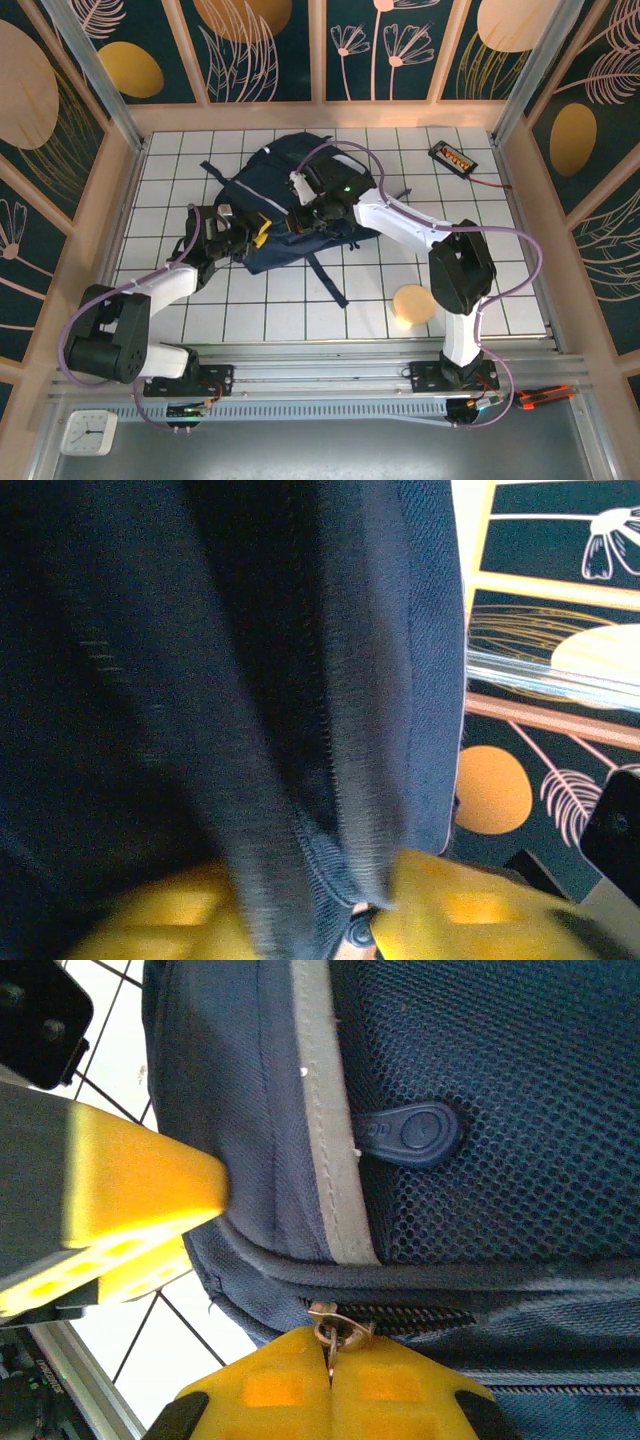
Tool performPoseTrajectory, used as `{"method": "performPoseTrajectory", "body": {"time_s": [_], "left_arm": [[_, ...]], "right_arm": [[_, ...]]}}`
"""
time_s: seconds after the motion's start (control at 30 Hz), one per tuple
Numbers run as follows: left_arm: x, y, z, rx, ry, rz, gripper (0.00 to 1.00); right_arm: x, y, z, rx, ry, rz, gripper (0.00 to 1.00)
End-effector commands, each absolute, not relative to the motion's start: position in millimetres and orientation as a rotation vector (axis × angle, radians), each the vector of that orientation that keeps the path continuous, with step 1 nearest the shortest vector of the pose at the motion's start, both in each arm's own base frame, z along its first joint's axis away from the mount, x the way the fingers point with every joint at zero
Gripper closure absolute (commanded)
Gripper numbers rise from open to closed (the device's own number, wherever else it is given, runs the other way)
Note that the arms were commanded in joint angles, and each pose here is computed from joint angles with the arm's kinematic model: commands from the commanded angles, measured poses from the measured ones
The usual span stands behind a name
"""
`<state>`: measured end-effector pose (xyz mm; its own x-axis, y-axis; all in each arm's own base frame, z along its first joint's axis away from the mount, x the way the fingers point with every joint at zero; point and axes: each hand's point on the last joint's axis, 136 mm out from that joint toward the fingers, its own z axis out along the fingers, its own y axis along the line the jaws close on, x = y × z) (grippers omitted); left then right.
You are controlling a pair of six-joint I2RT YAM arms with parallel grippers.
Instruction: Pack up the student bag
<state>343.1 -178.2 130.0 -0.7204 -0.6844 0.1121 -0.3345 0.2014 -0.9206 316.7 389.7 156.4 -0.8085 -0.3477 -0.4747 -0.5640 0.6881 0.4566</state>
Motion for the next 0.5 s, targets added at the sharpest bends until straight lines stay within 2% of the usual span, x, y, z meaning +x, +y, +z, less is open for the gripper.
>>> {"method": "performPoseTrajectory", "body": {"time_s": [0.0, 0.2, 0.47], "left_arm": [[357.6, -176.2, 125.8, -0.971, 2.139, -1.489, 1.00], [366.1, -155.4, 127.1, -0.944, 2.153, -1.366, 1.00], [371.0, -124.2, 133.0, -0.911, 2.176, -1.298, 1.00]], "right_arm": [[306.7, 411.2, 182.5, -0.767, 2.489, 0.971, 1.00], [302.0, 374.6, 150.3, -0.810, 2.607, 0.771, 1.00], [338.4, 300.5, 124.0, -0.834, 2.612, 0.363, 1.00]]}}
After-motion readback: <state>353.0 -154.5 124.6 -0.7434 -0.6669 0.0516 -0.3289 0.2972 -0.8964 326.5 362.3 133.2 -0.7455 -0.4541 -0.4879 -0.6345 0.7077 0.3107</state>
